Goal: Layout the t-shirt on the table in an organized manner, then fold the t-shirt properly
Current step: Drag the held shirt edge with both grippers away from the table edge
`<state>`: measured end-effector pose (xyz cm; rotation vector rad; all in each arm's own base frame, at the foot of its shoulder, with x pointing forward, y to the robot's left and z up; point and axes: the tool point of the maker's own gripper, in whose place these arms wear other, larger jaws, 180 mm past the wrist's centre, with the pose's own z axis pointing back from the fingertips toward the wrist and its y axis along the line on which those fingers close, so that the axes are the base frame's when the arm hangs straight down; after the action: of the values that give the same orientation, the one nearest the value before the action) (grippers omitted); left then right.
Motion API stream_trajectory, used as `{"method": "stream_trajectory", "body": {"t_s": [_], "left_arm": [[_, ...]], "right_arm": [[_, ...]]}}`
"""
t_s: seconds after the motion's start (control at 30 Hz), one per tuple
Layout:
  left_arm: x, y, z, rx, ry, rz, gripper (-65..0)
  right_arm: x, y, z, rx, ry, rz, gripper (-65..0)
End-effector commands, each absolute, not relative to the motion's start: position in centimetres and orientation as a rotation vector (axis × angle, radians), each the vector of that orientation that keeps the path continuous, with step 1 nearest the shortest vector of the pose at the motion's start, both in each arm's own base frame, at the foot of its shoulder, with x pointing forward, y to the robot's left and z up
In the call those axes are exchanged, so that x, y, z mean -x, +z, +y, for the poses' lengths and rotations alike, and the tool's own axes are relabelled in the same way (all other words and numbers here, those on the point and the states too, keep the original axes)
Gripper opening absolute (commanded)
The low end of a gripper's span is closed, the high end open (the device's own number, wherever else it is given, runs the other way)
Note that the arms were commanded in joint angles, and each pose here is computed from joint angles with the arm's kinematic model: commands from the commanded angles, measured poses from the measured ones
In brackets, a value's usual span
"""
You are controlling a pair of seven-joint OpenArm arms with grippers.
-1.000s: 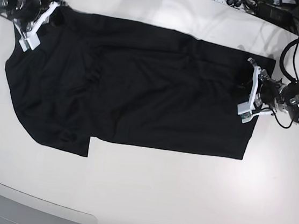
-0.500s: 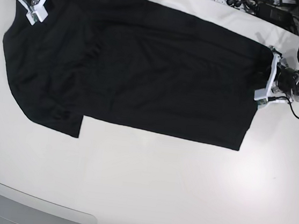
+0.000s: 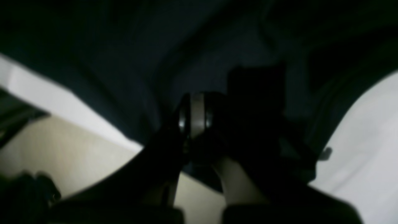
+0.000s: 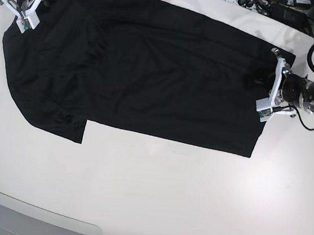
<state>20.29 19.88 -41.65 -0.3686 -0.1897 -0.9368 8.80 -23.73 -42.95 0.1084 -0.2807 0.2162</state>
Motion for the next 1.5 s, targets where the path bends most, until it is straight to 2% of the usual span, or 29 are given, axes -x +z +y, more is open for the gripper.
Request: {"method": "stream_trajectory", "body": {"t_s": [0.0, 0.1, 0.47, 0.8, 1.0, 1.47], "left_arm": [[-20.6, -41.5, 20.6, 0.343, -0.931, -0.196, -65.0], [-18.8, -43.1, 20.6, 0.328, -0.921, -0.157, -65.0], [-16.0, -45.2, 21.6, 0.274, -0.963, -0.107, -65.0], [-14.0, -45.6, 23.0, 0.255, -0.971, -0.029, -65.0], [-10.5, -46.4, 23.2, 0.292, -0.986, 0.056, -65.0], [-7.8, -45.8, 25.0, 0.302, -0.960, 0.154, -65.0]], "right_arm": [[-8.9, -42.8, -24.5, -0.083, 0.203, -0.287, -65.0], [-8.2, -43.7, -25.4, -0.053, 0.181, -0.259, -65.0], [-6.7, -48.4, -23.9, -0.190, 0.136, -0.187, -65.0], [-3.3, -48.6, -24.2, -0.198, 0.161, -0.039, -65.0], [-1.9, -47.1, -24.4, -0.200, 0.200, -0.034, -65.0], [-2.0, -45.5, -25.9, -0.094, 0.247, -0.037, -65.0]]}}
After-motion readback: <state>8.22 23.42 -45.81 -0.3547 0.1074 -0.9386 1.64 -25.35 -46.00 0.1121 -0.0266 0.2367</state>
